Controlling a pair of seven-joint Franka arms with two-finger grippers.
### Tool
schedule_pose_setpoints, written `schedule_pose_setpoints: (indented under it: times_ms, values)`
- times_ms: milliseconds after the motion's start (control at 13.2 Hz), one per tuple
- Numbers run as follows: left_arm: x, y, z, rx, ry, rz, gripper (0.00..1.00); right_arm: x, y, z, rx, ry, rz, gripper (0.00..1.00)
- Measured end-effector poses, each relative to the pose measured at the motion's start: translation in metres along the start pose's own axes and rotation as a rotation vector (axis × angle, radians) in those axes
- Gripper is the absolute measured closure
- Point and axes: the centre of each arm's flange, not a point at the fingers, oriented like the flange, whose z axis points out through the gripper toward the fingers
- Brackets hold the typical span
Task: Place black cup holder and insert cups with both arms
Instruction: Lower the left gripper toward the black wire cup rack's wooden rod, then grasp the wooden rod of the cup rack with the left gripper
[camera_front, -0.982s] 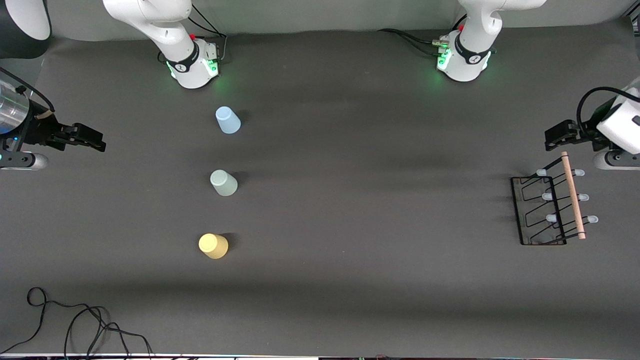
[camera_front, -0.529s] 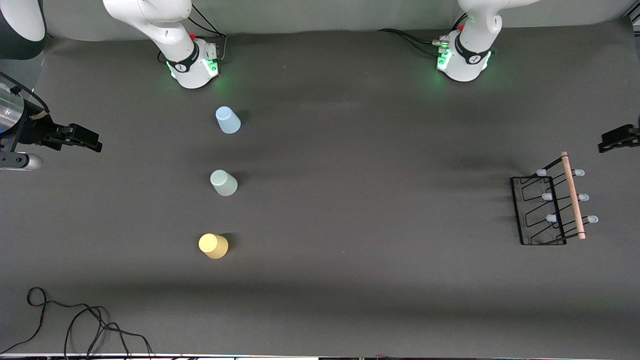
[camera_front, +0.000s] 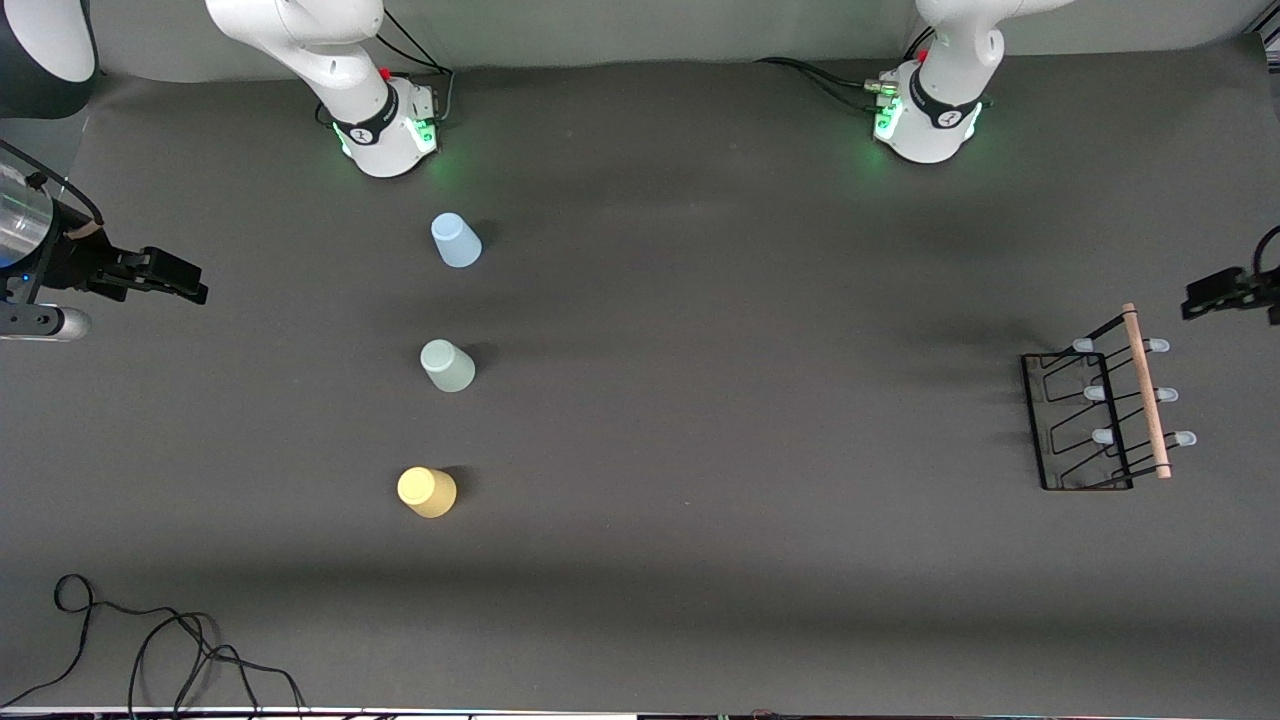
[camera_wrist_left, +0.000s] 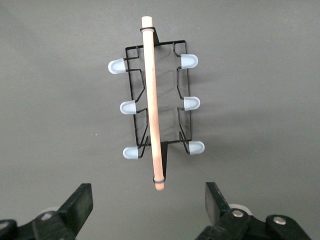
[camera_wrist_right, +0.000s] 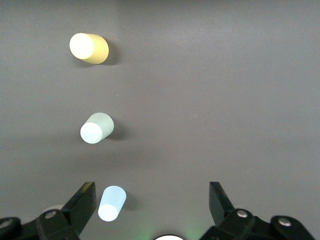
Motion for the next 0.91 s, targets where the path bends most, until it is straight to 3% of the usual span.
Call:
schedule_pose_setpoints:
  times_ms: [453,907]
  values:
    - [0.020,-0.012,0.077,-0.003,-0.022,0.004,0.00,0.000,-0.004,0.001,-0.001,-0.001,-0.007,0.00]
    - [0.032,-0.011,0.117,-0.009,-0.042,0.016,0.00,0.000,-0.003,0.000,-0.001,-0.001,-0.005,0.00]
